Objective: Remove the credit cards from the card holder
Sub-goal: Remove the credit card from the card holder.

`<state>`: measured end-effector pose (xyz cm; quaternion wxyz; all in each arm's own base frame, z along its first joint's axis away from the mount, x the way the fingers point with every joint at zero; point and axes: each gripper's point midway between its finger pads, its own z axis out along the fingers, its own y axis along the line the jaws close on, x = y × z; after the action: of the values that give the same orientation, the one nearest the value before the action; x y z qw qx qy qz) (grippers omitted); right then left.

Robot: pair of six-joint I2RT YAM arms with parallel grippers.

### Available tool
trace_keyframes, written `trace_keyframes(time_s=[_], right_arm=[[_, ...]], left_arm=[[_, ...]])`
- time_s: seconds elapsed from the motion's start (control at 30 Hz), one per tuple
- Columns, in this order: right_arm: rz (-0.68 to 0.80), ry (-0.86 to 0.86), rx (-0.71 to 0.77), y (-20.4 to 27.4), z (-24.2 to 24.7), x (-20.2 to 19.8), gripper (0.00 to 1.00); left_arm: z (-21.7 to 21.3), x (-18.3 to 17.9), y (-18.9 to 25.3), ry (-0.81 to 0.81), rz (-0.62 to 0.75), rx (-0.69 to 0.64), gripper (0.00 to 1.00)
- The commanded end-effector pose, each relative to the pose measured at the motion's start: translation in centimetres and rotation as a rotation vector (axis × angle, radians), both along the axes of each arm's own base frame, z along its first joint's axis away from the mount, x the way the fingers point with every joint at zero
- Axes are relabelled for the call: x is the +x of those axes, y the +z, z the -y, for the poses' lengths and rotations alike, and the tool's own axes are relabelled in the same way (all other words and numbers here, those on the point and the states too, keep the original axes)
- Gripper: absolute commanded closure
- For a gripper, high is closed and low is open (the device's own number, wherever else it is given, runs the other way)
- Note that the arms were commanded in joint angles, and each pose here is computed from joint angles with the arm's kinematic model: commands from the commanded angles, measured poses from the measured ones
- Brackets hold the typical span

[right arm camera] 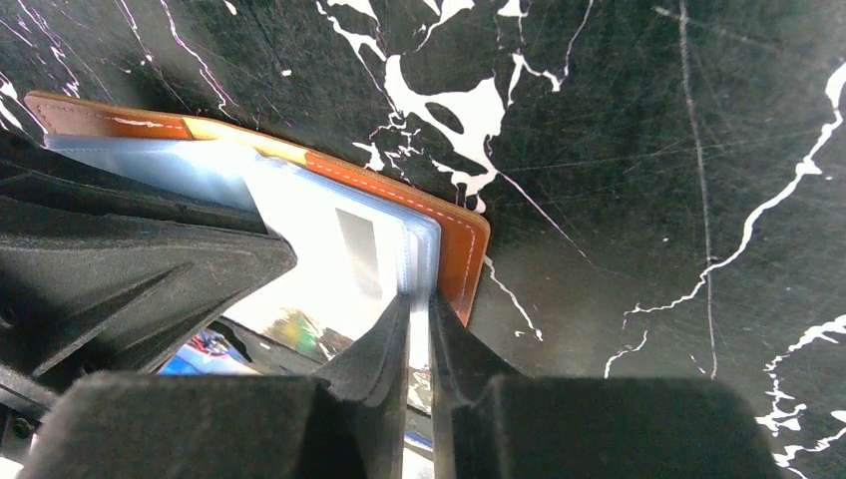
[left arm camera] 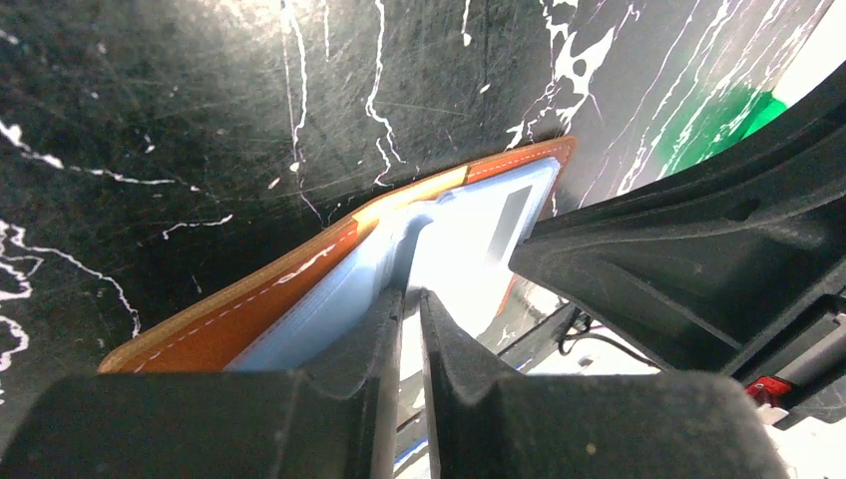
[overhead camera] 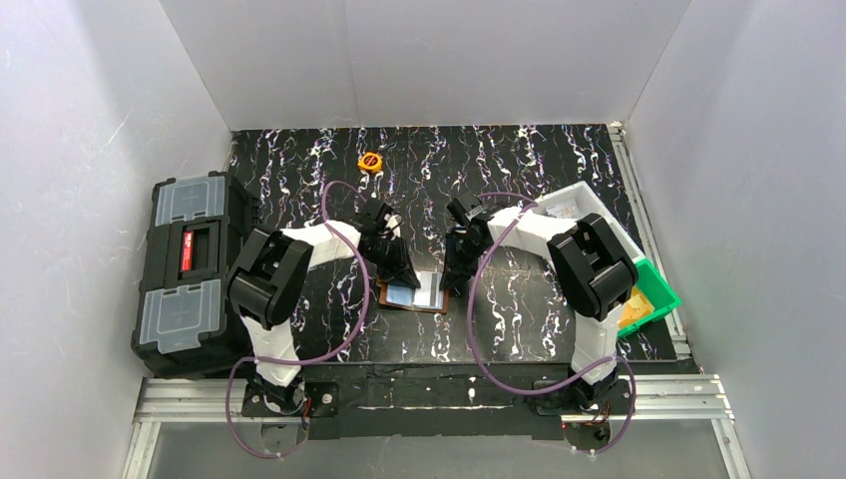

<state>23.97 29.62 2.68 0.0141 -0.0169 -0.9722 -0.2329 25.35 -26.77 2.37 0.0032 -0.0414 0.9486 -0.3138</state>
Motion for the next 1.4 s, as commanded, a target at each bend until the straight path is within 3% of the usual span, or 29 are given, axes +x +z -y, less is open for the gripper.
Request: trace_keyframes(time_s=[0.0, 0.23, 1.37], right_arm=[[0.042, 0.01, -0.068, -1.6, 0.7, 1.1, 0.84], [0.029, 0.011, -0.111, -2.8, 1.4, 0.8, 0.89], [0.008, 0.009, -0.151, -4.0, 2.3, 0.1, 0.94]], left_arm=[[-0.4, -1.5, -0.4, 0.022, -0.045, -0.008, 0.91], [-1.0, -1.6, -0.1, 0.053, -0.043, -0.021, 1.0], [-4.3, -1.7, -0.3, 0.101, -0.035, 0.01, 1.0]])
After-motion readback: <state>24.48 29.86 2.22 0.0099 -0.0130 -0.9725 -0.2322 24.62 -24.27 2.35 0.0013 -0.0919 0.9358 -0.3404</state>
